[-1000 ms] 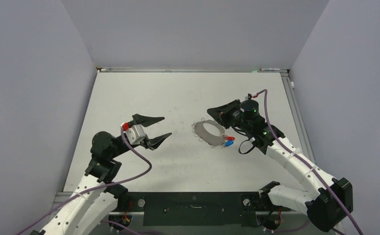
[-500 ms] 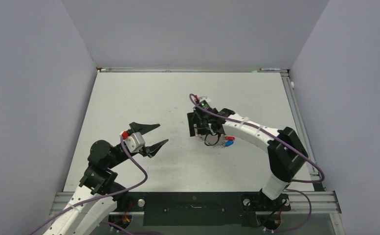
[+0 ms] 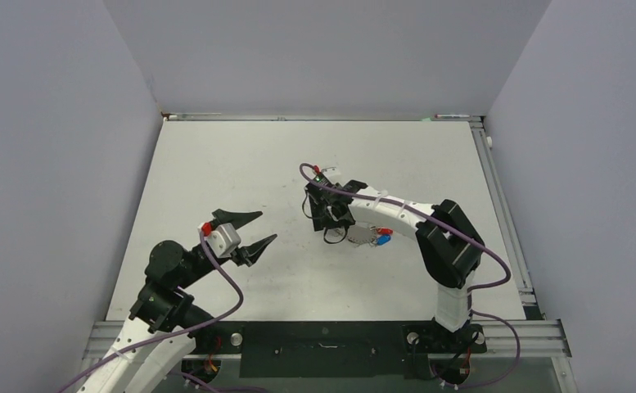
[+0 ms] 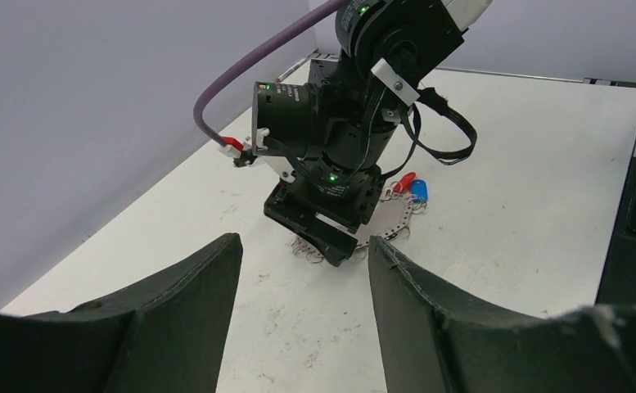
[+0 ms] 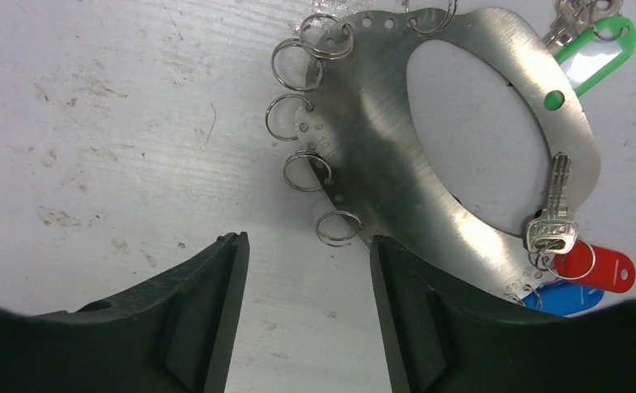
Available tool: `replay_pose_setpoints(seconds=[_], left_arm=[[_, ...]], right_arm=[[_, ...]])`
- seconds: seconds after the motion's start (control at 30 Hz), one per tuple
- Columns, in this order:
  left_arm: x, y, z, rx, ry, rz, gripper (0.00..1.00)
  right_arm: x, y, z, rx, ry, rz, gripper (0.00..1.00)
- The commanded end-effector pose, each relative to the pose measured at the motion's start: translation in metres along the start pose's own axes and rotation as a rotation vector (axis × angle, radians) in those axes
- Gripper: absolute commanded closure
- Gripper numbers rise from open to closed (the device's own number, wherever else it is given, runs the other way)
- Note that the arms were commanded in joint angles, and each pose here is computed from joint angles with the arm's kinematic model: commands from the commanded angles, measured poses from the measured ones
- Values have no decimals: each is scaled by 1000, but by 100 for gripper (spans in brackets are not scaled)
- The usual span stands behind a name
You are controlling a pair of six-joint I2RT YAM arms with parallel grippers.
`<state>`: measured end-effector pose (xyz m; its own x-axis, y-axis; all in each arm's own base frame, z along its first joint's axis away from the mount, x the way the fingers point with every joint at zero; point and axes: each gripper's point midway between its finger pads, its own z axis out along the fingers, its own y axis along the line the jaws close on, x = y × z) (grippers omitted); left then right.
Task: Put the keys on the keyring
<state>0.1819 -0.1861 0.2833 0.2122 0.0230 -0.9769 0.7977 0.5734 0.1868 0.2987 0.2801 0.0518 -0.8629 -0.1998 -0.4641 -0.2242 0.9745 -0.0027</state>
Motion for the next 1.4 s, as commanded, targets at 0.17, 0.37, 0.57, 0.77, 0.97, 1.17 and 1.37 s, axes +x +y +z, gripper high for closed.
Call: replay_pose_setpoints(seconds=[0.17,0.37,0.57,0.77,0.97,1.17,1.37], left_arm=[[-3,-4,-1,4,-9,1,46],[-4,-5,-1,4,-14,14,46],[-3,-6,-1,9,-13,15,46],[-3,-7,0,10,-12,20,47],[-1,-9,0,21,-8,19,47],[0,-12,1,36,-7,25,47],[0,-16,0,56,-12,33,48]], right_arm=[[-8,11,12,42,-55,97,51],[3,16,25,28,-21,86,57],[8,11,38,52,-4,68,65],[22,1,45,94,18,55,71],[33,-4,53,100,37,41,95],[23,4,44,36,3,78,95],[-12,17,-5,-198,-111,277,95]])
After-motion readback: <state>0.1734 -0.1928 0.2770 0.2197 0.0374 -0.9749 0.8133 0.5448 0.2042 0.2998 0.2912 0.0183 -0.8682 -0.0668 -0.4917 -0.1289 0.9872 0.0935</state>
